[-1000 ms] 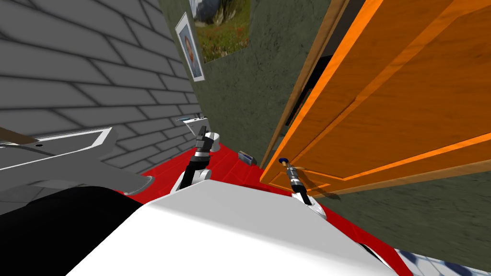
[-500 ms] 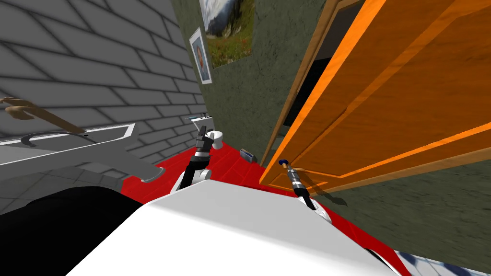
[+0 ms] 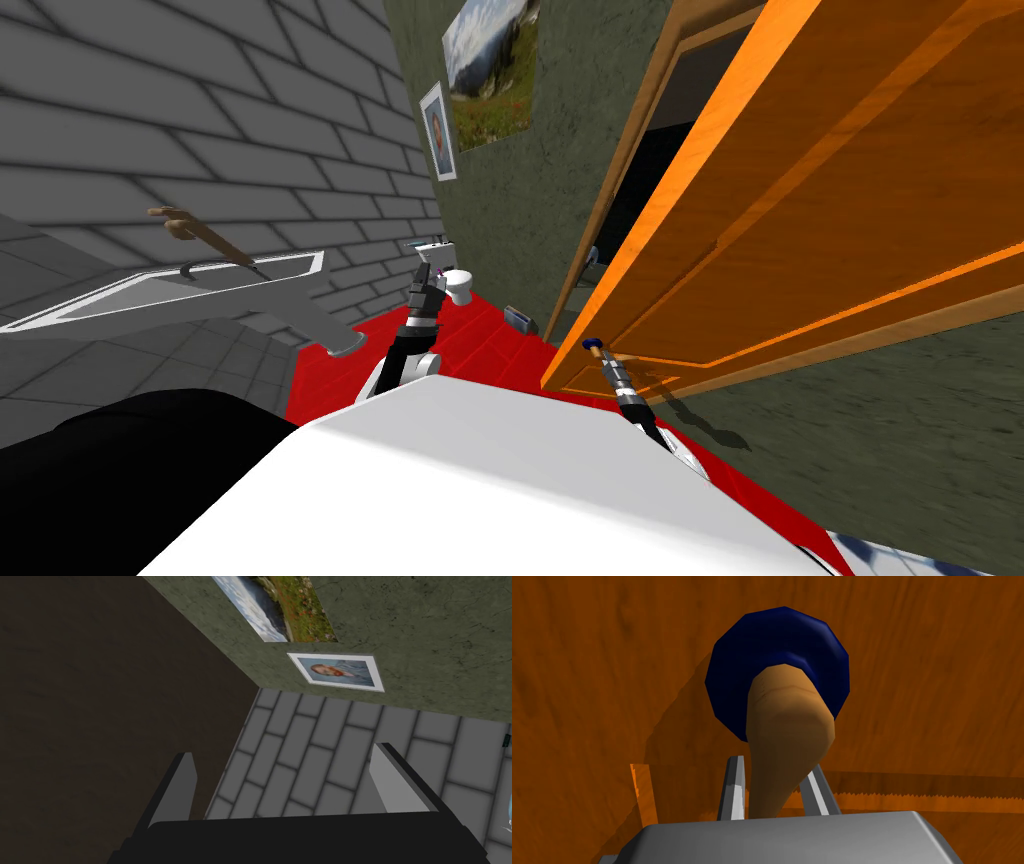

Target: Pull the door open

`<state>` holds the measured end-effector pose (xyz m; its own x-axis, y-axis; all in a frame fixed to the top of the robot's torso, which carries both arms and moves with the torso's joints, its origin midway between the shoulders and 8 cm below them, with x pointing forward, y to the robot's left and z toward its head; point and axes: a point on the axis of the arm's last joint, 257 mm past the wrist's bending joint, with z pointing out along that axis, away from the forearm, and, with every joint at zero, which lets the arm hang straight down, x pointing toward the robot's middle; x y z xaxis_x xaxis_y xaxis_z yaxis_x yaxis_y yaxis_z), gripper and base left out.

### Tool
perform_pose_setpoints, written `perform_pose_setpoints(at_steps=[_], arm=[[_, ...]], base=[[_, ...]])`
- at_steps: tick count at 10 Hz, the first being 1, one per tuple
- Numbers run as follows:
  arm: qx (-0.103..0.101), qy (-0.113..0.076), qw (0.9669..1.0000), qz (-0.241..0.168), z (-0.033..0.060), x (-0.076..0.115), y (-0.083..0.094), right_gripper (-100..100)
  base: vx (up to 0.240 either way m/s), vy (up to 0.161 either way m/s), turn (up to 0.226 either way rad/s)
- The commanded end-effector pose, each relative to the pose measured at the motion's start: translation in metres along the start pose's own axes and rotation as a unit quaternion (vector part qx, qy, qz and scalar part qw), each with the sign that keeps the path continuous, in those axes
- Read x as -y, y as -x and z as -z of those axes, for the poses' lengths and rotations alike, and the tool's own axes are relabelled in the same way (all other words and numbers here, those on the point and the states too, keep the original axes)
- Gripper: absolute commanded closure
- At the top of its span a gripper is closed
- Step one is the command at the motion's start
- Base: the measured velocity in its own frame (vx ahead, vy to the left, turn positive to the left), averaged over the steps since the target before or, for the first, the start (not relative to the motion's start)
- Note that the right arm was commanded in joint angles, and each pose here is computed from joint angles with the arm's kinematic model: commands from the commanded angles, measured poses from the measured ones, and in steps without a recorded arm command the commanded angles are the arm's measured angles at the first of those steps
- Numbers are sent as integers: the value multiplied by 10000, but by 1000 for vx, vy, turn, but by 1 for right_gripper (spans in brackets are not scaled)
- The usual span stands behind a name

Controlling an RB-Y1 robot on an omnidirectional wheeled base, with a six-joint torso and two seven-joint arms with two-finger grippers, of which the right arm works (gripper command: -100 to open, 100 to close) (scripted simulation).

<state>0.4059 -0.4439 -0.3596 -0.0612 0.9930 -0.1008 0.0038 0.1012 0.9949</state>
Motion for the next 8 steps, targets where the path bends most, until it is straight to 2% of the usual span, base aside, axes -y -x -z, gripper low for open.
perform_pose_setpoints(at_steps=[1, 2, 3, 4, 5, 8], arm=[[-85, 59, 9999, 10, 54, -41, 23, 100], [-145, 65, 9999, 7, 101, -45, 24, 100], [-95, 24, 10000, 3, 77, -14, 23, 100], [-154, 34, 9999, -6, 175, -7, 36, 100], [-166, 37, 9999, -4, 197, -8, 42, 100], [-254, 62, 9997, 3, 356, -15, 83, 100]], base=[[-133, -35, 84], [-156, -63, 106], [-70, -35, 26], [-138, -80, 161], [-204, -96, 202], [-196, -80, 175]])
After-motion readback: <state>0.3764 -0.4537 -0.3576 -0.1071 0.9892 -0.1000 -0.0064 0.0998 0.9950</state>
